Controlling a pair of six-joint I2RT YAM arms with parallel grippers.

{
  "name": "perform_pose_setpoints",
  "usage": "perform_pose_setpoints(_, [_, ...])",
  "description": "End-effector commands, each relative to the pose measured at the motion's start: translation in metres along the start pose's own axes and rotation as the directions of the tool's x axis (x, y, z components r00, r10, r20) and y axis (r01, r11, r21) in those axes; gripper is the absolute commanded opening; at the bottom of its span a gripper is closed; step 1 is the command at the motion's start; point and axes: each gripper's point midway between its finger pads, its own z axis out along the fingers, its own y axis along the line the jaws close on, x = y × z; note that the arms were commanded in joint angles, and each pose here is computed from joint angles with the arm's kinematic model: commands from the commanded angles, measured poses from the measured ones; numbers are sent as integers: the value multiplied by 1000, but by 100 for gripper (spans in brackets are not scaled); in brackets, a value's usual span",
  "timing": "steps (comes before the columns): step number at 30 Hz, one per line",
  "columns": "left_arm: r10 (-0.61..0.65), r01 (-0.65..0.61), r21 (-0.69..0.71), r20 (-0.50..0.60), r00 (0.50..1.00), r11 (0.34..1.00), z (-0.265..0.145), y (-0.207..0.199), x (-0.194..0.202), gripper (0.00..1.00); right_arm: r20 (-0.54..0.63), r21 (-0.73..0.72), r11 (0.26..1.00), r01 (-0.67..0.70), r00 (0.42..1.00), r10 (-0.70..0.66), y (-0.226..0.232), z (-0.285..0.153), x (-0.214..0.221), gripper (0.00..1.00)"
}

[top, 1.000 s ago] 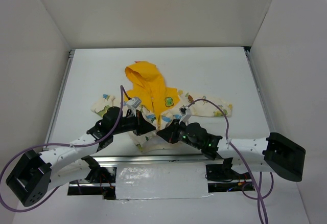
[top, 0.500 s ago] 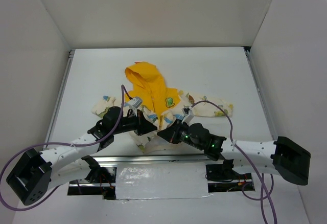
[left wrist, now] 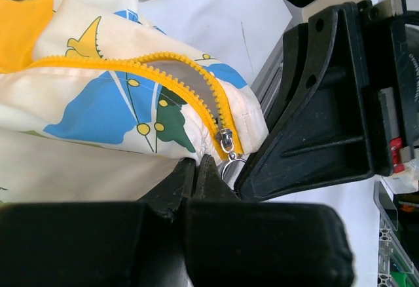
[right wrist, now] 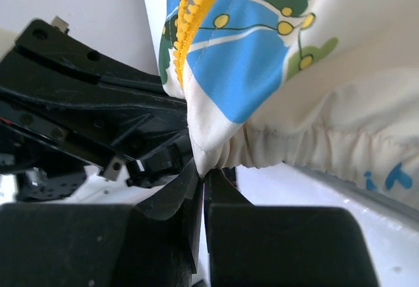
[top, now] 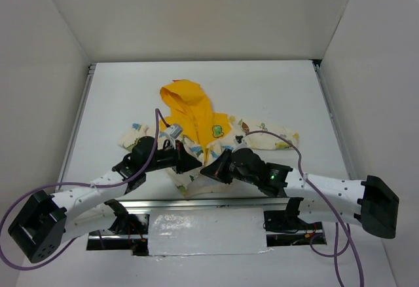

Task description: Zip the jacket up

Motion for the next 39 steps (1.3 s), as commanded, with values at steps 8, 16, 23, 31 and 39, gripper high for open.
perform_pose_setpoints(8, [43, -43, 31, 29, 999, 999, -3, -8, -7, 0, -54, 23, 980, -195, 979, 196, 37, -15, -7, 0])
perform_pose_setpoints(16, [42, -42, 24, 17, 999, 999, -5, -4, 0, 0, -57, -46, 963, -265, 963, 263, 51, -22, -23, 0])
perform_pose_setpoints(23, [40, -40, 16, 6, 999, 999, -7, 0, 6, 0, -118, -89, 956, -279, 956, 268, 59, -21, -29, 1])
perform_pose_setpoints(31, [47, -47, 18, 18, 999, 999, -7, -3, 1, 0, -94, -60, 976, -209, 975, 202, 46, -19, -29, 17])
perform_pose_setpoints(39, [37, -37, 24, 13, 999, 999, -4, -2, 3, 0, -57, -44, 984, -171, 984, 169, 31, -15, -31, 17])
